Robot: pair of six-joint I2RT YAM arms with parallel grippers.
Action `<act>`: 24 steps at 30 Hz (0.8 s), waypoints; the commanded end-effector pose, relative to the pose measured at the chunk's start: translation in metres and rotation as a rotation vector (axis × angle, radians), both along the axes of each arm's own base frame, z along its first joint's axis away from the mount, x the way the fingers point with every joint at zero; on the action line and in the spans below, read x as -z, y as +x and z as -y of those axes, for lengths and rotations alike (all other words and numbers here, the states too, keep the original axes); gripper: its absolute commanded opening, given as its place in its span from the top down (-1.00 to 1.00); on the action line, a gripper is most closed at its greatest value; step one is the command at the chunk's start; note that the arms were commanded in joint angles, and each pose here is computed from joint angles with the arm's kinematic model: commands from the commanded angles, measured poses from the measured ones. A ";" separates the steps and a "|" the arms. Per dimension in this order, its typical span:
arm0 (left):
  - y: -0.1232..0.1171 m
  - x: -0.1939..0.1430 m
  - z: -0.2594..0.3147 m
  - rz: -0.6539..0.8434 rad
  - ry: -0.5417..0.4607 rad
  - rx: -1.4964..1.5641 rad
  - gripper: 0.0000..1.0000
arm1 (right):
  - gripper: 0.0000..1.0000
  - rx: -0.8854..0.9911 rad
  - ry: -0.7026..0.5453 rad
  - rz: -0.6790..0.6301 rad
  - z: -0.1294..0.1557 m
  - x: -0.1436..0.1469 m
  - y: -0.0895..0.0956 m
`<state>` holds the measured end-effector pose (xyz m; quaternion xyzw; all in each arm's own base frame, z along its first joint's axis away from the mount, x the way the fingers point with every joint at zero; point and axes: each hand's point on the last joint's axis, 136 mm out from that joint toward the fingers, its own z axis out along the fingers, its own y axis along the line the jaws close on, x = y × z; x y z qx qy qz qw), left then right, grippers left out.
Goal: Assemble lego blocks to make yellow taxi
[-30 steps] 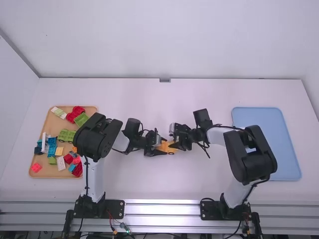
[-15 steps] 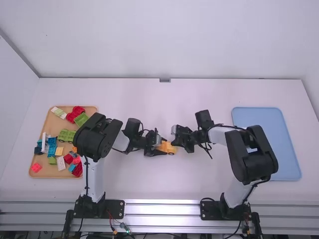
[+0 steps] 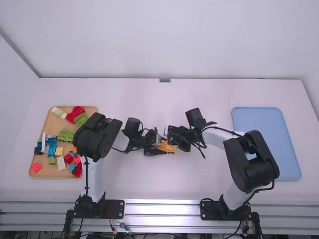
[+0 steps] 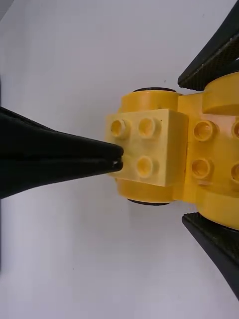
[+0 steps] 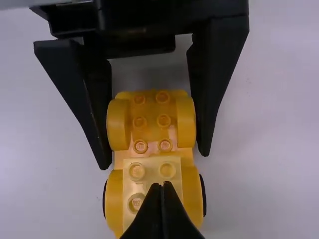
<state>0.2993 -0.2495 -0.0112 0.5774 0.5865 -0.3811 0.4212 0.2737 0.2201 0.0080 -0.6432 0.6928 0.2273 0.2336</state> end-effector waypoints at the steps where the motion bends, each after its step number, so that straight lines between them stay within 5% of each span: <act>1: 0.003 0.006 0.002 -0.031 0.028 -0.026 0.38 | 1.00 0.034 -0.218 -0.061 0.030 0.044 -0.019; 8: 0.003 0.006 0.002 -0.028 0.028 -0.025 0.36 | 1.00 0.014 -0.211 -0.060 0.030 0.044 -0.021; 12: 0.003 0.006 0.002 -0.026 0.027 -0.025 0.30 | 1.00 -0.002 -0.021 0.022 0.002 0.019 0.000; 13: 0.005 0.005 0.002 -0.021 0.025 -0.028 0.30 | 0.94 -0.024 0.107 0.048 -0.011 -0.004 0.005; 15: 0.004 0.005 0.002 -0.020 0.025 -0.026 0.28 | 0.73 -0.041 0.206 0.064 -0.017 -0.025 0.008; 19: 0.004 0.005 0.002 -0.018 0.024 -0.025 0.19 | -0.97 0.020 0.315 0.106 -0.005 -0.061 0.026; 23: 0.003 0.005 0.004 -0.020 0.025 -0.021 -0.41 | -0.97 0.137 0.293 0.091 0.013 -0.070 0.038; 24: 0.003 0.005 0.004 -0.020 0.025 -0.021 -0.83 | -0.97 0.149 0.291 0.083 0.017 -0.072 0.037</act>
